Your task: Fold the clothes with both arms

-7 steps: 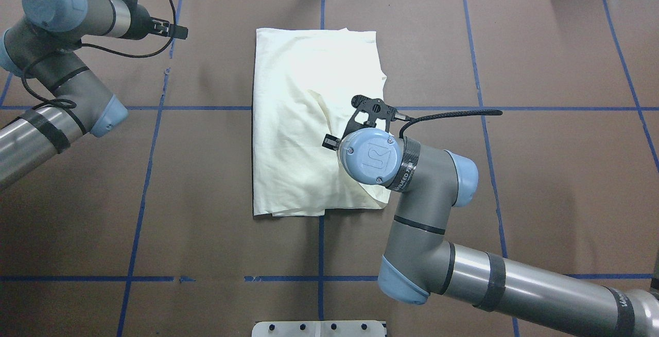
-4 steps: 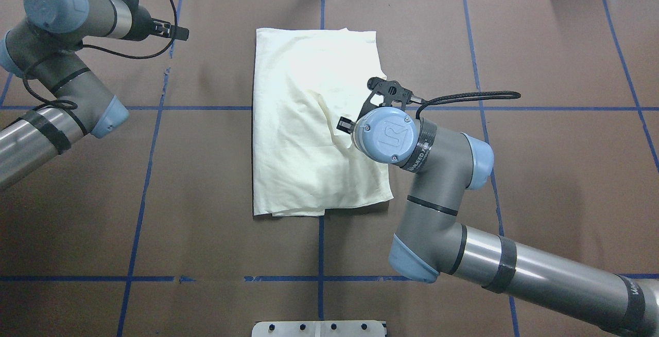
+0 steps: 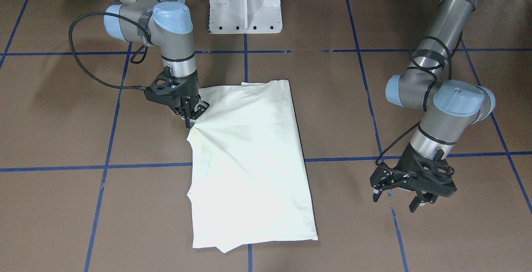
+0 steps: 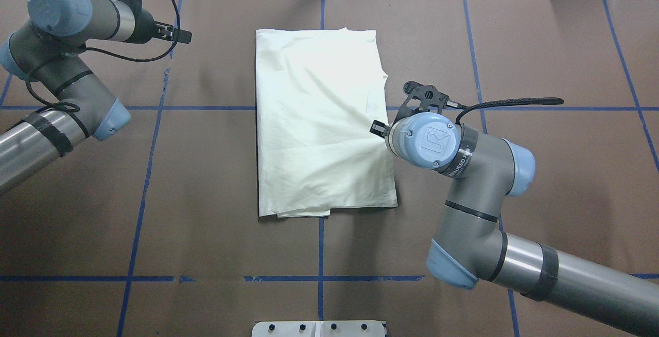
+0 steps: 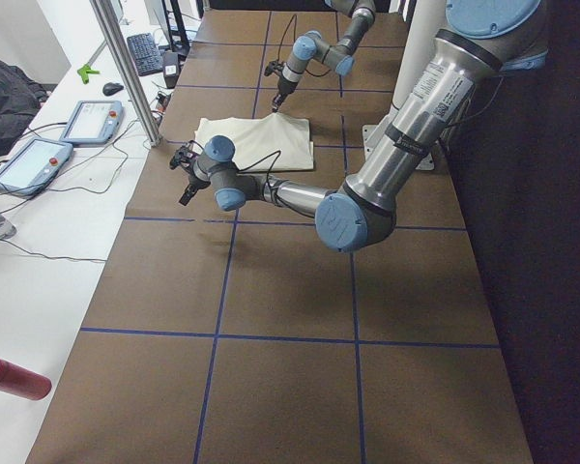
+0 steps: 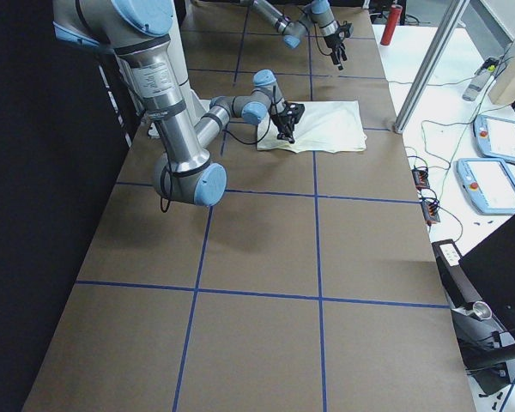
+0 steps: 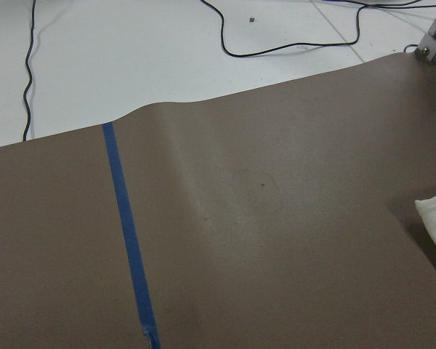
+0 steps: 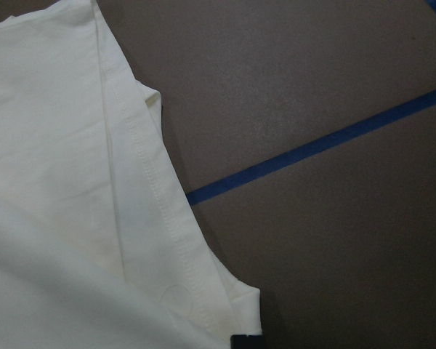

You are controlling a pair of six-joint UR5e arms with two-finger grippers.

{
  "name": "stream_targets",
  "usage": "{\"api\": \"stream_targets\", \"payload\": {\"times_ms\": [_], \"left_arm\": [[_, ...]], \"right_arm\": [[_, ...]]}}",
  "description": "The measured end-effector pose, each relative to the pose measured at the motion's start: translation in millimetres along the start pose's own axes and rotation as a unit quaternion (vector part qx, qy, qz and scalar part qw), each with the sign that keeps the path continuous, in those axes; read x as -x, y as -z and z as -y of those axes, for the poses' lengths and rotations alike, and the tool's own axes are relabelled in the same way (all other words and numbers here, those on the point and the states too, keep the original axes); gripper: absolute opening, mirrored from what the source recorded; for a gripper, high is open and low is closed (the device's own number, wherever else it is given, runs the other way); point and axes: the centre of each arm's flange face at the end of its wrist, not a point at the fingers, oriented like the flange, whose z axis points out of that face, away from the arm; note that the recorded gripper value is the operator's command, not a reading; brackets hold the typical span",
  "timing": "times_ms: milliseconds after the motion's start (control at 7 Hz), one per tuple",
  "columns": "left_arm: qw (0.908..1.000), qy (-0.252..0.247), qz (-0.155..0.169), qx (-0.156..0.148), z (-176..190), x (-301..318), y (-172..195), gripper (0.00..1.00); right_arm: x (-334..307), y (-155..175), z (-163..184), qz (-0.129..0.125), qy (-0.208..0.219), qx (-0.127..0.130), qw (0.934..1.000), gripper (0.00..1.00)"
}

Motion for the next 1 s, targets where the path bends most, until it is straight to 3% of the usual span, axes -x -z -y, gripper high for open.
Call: {"api": "stream_targets", "payload": {"times_ms": [286, 429, 857, 1000], "left_arm": [[1.0000, -0.001, -0.003, -0.002, 1.5, -3.2, 2.0, 1.00], [0.9998, 0.008, -0.017, 0.001, 0.0, -12.3, 6.8, 1.00], [0.9891, 0.089, -0.112, 0.038, -56.4, -91.8, 48.4, 1.00], [0.9800, 0.127, -0.143, 0.055, -88.5, -131.4, 67.0, 0.75]], "right_arm": [[-2.1, 4.1, -8.2, 0.003, 0.008, -0.001, 1.0000, 1.00], [0.9, 14.3, -1.7, 0.017, 0.009, 0.000, 0.9998, 1.00], [-40.4, 38.2, 12.5, 0.117, 0.011, 0.031, 0.9926, 1.00], [-65.5, 46.5, 13.3, 0.136, 0.005, 0.038, 0.9899, 1.00]]}}
